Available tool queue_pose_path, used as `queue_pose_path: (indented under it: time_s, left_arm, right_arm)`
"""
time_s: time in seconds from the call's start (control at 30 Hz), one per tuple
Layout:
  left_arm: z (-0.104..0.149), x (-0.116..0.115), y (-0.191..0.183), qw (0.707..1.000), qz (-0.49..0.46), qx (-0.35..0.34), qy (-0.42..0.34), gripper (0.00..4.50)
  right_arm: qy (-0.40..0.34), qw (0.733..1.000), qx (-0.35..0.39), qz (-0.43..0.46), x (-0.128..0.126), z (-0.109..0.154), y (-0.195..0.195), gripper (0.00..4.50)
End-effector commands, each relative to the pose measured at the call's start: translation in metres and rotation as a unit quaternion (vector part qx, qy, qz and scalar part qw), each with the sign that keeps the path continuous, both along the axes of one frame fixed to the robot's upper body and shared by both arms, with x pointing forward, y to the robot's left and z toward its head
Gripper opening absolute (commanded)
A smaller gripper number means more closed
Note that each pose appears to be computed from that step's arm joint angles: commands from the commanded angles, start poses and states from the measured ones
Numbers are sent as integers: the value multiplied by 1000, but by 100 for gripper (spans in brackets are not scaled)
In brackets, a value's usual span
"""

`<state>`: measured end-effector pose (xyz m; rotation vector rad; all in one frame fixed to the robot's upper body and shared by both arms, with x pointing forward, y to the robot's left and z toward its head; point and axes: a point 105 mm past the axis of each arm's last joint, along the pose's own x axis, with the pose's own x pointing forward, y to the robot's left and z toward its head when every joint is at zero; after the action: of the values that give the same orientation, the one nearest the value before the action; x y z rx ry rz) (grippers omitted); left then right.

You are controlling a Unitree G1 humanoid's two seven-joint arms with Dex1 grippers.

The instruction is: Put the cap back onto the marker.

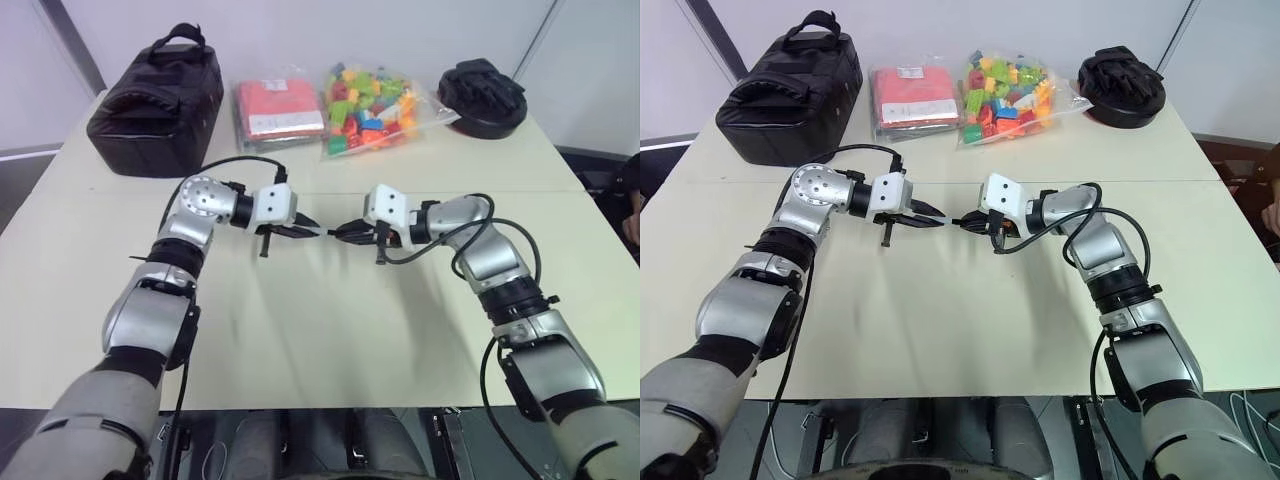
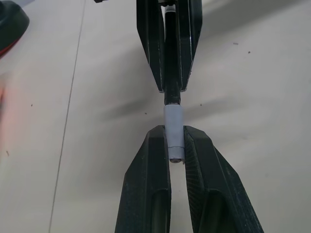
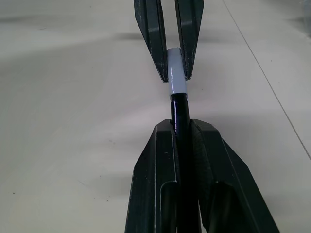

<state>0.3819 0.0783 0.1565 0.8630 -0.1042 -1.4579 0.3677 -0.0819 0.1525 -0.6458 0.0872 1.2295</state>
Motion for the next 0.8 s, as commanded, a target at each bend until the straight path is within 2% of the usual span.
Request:
queue_pose_path:
  time_s: [0.03,0.5,0.67,0.73,0.8]
  left_arm:
    - [7,1,-6,1000,-12,11,-18,5]
    - [5,-9,-55,997,-68,-9,-44,5]
    - [24,-13,-64,988,-78,-99,90,5]
    - [29,-15,-65,983,-85,-113,117,5]
    - [29,-15,-62,984,-87,-102,114,5]
  right_arm:
    - [-37,999,24,18,-2,21,9,0]
    - [-42,999,31,12,-1,24,11,0]
    - [-49,998,33,6,0,25,10,0]
    - [-50,998,33,5,1,25,9,0]
    - [-52,998,33,4,1,25,9,0]
